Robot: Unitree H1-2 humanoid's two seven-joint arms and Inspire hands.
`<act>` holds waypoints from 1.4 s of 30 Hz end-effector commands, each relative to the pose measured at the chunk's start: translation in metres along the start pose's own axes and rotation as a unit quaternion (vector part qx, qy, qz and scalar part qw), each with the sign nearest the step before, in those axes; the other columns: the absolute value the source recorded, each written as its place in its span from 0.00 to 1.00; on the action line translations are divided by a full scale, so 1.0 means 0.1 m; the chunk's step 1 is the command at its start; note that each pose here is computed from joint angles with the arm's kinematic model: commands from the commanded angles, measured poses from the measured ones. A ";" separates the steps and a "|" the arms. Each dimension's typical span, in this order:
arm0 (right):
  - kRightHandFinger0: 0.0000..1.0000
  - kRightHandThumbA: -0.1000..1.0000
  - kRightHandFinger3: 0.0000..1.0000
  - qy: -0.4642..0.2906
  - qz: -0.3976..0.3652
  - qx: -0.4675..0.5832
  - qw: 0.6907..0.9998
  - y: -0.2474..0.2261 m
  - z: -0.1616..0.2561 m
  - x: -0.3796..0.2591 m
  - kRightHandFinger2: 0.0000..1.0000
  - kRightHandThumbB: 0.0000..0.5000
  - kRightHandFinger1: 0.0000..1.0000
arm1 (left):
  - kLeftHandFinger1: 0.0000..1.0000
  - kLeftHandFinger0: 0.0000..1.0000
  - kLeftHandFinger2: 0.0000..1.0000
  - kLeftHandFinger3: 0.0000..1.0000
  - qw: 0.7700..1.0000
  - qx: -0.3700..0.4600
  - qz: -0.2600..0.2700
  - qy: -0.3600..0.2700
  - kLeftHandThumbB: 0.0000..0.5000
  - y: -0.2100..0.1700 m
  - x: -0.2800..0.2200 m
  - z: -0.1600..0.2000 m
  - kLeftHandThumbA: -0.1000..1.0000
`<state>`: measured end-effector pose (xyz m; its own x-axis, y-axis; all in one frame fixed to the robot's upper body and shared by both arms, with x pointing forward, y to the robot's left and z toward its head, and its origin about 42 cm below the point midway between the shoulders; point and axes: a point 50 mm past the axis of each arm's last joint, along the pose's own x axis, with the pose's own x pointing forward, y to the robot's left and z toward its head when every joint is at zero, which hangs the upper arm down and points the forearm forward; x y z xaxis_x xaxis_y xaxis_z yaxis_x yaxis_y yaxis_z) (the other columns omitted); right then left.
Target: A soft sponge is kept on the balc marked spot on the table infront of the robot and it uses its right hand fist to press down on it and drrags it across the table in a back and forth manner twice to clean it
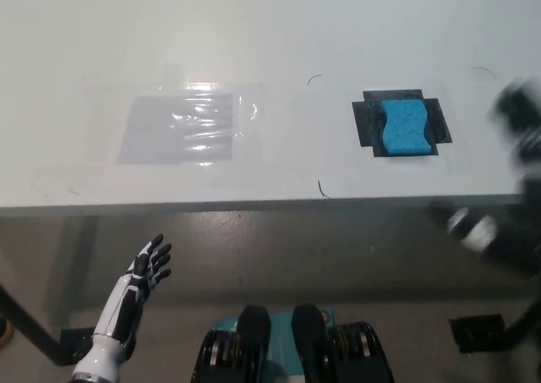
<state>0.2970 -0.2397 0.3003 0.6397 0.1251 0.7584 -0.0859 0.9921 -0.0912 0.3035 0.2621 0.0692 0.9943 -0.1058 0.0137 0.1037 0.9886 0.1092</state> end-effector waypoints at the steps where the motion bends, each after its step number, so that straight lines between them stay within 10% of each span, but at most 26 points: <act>1: 1.00 1.00 1.00 -0.170 -0.029 0.037 0.984 -0.26 0.83 1.01 1.00 0.66 1.00 | 1.00 1.00 1.00 1.00 0.999 0.012 -0.017 -0.044 1.00 0.04 0.07 0.12 1.00; 6: 0.93 1.00 1.00 -0.173 -0.040 0.050 0.983 -0.31 0.87 1.60 0.99 0.68 0.99 | 1.00 1.00 1.00 1.00 0.999 0.016 -0.016 -0.039 1.00 0.04 0.06 0.10 1.00; 10: 0.45 1.00 0.45 -0.138 -0.033 0.071 0.987 -0.35 0.61 2.04 0.39 0.75 0.42 | 1.00 1.00 1.00 1.00 0.999 0.021 -0.018 -0.034 1.00 0.04 0.05 0.07 1.00; 11: 0.10 1.00 0.07 -0.109 -0.015 0.085 0.990 -0.31 0.55 2.15 0.02 0.71 0.06 | 1.00 1.00 1.00 1.00 0.999 0.019 -0.019 -0.035 1.00 0.03 0.04 0.07 1.00; 20: 0.00 1.00 0.00 -0.010 -0.025 0.125 0.992 -0.16 0.09 2.44 0.00 0.35 0.00 | 1.00 1.00 1.00 1.00 0.998 0.033 -0.026 -0.036 1.00 0.05 0.01 0.06 1.00; 42: 0.00 1.00 0.00 0.259 -0.094 0.120 0.954 0.09 -1.72 2.64 0.00 0.24 0.00 | 1.00 1.00 1.00 1.00 0.999 0.035 -0.026 -0.031 1.00 0.04 -0.07 0.03 1.00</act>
<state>0.5862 -0.2103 0.3436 0.9815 -0.0031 0.1915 -0.0378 0.9771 0.2094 0.2967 0.2633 0.0619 0.9906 -0.1361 0.0144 0.1325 0.9800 0.1482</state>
